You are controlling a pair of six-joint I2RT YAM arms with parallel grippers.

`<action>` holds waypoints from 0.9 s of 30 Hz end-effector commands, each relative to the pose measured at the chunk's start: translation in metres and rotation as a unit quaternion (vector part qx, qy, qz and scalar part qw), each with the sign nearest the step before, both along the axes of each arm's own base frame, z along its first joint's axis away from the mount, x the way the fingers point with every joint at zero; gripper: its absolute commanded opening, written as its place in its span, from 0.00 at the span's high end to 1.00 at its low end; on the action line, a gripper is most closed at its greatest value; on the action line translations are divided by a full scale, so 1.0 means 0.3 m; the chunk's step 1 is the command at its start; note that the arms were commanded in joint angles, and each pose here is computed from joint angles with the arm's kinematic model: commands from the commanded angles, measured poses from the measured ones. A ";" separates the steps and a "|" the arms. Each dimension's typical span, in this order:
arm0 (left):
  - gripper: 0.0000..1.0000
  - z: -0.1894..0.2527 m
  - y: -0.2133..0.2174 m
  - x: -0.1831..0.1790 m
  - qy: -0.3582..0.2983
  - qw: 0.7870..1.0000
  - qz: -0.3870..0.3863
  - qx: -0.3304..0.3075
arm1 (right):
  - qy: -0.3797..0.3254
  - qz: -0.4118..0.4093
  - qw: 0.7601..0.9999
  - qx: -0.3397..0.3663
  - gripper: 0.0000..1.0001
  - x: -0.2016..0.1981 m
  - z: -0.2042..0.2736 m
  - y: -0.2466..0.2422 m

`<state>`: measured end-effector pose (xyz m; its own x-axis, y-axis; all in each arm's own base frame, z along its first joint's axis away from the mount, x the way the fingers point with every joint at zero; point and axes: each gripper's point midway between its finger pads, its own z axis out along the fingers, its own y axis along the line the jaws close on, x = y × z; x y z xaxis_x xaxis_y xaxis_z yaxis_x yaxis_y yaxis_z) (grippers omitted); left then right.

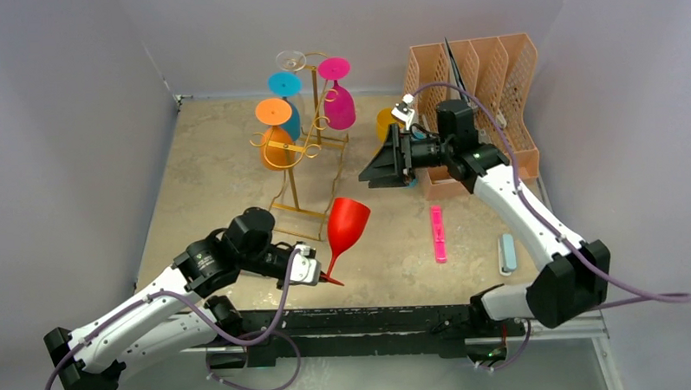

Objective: Take the wine glass off the wine glass rack
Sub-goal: Place the wine glass at the center of the board.

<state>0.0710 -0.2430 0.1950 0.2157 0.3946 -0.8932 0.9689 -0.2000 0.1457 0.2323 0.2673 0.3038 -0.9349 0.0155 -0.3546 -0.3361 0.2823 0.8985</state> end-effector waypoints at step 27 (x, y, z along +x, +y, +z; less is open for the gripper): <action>1.00 0.097 -0.008 -0.035 -0.022 0.998 -0.049 -0.024 | -0.008 0.111 0.994 -0.013 0.30 -0.139 0.054 0.059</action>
